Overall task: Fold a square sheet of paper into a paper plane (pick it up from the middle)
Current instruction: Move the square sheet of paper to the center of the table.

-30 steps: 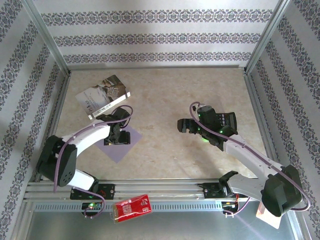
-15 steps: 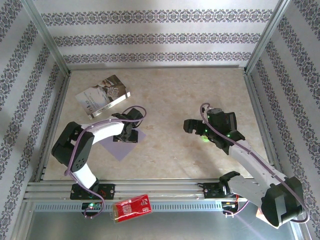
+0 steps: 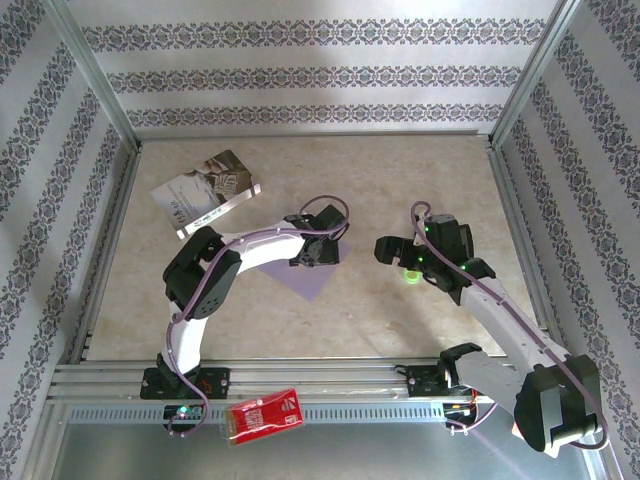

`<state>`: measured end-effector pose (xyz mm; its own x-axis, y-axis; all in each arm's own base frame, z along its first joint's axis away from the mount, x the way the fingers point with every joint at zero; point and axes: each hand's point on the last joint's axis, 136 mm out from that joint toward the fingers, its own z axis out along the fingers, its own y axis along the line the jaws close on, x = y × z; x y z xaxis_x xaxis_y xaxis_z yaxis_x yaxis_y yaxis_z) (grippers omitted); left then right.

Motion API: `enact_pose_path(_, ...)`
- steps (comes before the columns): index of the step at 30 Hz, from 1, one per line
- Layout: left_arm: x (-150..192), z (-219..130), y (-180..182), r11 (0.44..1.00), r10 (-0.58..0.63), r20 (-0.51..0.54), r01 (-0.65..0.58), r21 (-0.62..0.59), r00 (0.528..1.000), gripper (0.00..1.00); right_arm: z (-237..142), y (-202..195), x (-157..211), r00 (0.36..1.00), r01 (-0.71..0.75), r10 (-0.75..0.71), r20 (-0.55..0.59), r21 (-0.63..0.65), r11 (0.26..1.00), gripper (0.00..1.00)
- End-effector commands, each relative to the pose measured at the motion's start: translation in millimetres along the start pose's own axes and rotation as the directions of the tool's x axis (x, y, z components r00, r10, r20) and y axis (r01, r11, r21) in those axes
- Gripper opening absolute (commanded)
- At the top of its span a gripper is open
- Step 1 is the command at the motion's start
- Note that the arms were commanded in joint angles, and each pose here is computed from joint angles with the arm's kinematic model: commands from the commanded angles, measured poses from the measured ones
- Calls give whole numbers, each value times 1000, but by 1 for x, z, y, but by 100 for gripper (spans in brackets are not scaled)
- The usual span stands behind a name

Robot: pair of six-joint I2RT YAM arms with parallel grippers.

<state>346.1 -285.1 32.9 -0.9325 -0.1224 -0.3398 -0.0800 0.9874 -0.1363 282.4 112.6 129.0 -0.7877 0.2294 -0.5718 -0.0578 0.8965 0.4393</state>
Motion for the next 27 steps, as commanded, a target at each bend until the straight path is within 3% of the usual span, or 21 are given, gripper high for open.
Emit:
enact_pose_path(1, -10, -24, -3, 994, 75, 9, -76, 76, 997, 83, -8, 4, -3, 1000, -3, 3, -4, -16, 1000, 98)
enact_pose_path(4, -2, -31, 18, 962, 247, -49, -239, 135, 968, 85, -9, 3, 1, 1000, -6, 6, -9, -19, 1000, 98)
enact_pose_path(8, 1, -36, 39, 888, 456, -110, -443, 125, 883, 91, -10, -1, 4, 1000, -14, 13, -10, -6, 1000, 98)
enact_pose_path(12, 3, -26, 39, 825, 565, -171, -550, 133, 807, 97, -14, -2, 0, 1000, -21, 21, 4, 4, 1000, 98)
enact_pose_path(19, 0, -7, 42, 813, 577, -275, -571, 111, 769, 100, -17, 1, -4, 1000, -24, 24, 3, 0, 1000, 98)
enact_pose_path(27, -2, 3, 39, 814, 575, -319, -567, 128, 753, 100, -16, 0, -1, 999, -36, 36, -5, -1, 999, 98)
